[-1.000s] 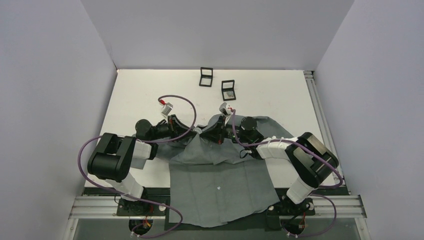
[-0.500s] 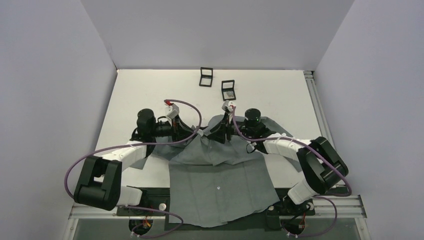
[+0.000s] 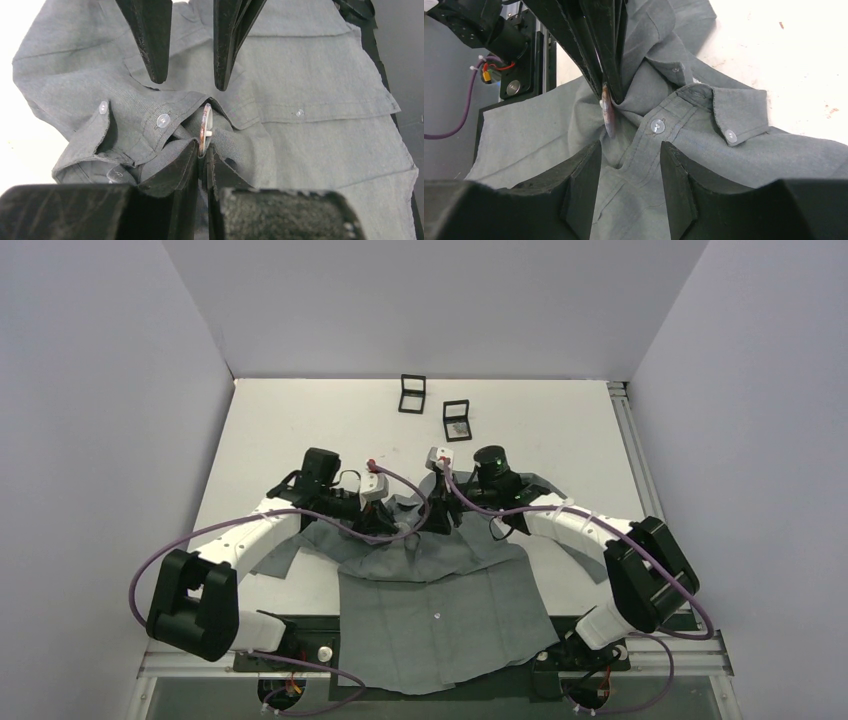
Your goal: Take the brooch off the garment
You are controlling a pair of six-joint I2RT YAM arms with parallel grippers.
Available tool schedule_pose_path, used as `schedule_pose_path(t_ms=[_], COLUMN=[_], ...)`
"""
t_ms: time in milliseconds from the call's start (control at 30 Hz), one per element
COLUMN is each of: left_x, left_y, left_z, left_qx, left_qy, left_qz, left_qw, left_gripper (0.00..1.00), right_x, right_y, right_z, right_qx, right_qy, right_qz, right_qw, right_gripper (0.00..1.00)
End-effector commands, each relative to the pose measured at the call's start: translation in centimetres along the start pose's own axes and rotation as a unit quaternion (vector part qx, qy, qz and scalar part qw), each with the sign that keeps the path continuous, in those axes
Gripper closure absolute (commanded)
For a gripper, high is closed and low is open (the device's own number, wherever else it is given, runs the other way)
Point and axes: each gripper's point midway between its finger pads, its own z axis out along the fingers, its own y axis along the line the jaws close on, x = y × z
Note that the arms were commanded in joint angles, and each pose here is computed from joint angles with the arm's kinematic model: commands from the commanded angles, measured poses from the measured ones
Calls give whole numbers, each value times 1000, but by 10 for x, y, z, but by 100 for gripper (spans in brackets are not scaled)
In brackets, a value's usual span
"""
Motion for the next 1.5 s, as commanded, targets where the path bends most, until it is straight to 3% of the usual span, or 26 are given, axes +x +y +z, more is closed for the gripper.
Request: schedule_pose_path(t_ms=[0, 400, 633, 800, 900, 1000, 1200, 1367, 1467], left_x=[2, 0, -1, -1, -1, -6, -7, 0, -4], left_y=[-8, -14, -16, -17, -14, -1, 28, 24, 22], left_z=[1, 4, 5, 5, 5, 0, -21, -23, -26], left_qx=[21, 30, 33, 34, 25, -2, -68, -59, -54], left_qy=[23, 28, 29, 30, 28, 11, -60, -63, -79], left_qz=[29, 34, 36, 36, 22, -4, -64, -72, -76], left_qw=[999, 999, 998, 998, 999, 1000, 994, 994, 993], left_gripper=[100, 100, 100, 100, 100, 86, 71, 53, 48], right_x=[-23, -14, -9, -11, -11, -22, -36, -52, -52], right_y=[13, 22, 18, 19, 18, 14, 5, 4, 7], right_z=[7, 24, 29, 31, 30, 28, 19, 13, 12], right_qx=[-31, -41, -37, -41, -35, -14, -4, -27, -37], right_qy=[-16, -1, 4, -1, -9, -41, -129, -186, -197], right_qz=[-28, -26, -20, -24, -21, -16, 74, 109, 129], right_qw=[999, 999, 999, 999, 999, 999, 989, 976, 971], right_gripper=[57, 57, 63, 90, 100, 100, 100, 100, 100])
